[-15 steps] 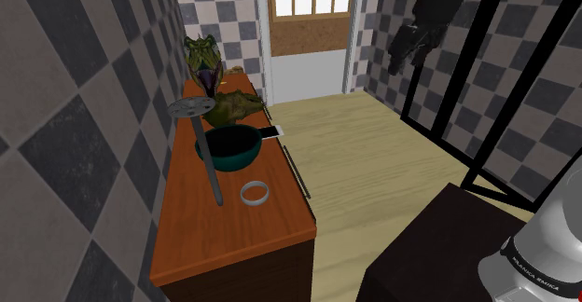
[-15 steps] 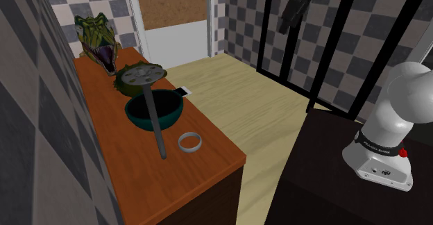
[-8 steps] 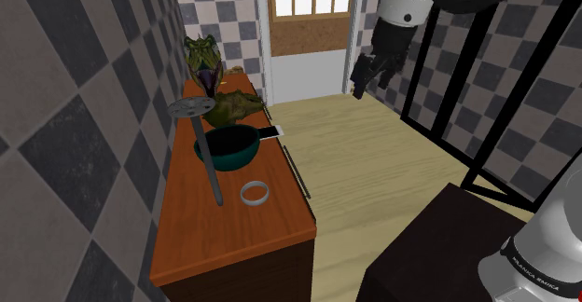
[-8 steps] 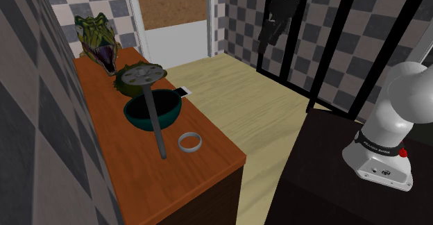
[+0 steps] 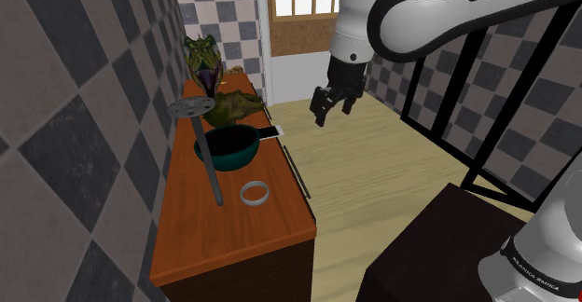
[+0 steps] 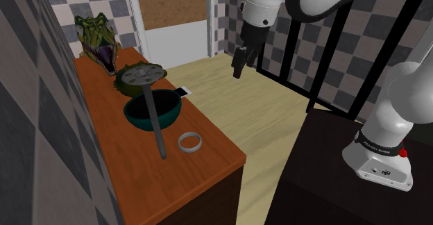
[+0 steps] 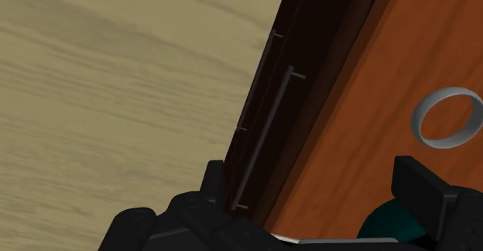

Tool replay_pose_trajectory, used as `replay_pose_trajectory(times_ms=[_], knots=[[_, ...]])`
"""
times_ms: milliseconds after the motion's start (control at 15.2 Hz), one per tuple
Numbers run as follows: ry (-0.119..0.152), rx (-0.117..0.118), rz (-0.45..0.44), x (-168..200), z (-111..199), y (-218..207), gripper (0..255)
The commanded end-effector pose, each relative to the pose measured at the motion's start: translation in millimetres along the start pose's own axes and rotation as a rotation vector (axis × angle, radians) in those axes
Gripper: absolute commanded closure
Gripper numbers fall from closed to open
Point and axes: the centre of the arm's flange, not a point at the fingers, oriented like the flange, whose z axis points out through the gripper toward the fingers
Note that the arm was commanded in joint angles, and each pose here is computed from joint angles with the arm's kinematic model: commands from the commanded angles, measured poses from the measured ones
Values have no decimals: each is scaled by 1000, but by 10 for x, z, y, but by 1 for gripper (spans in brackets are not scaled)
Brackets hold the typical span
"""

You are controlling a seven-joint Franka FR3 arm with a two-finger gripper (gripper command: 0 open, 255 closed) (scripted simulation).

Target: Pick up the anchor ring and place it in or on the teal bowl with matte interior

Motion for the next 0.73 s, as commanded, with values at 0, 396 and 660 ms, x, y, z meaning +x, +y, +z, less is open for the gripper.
replay_pose_trajectory(times_ms=[0, 396, 660], knots=[[-7, 0, -6, 35, 200, -205, 0], [-28, -1, -23, 234, 725, -778, 0], [-43, -2, -35, 354, 1077, -1162, 0]])
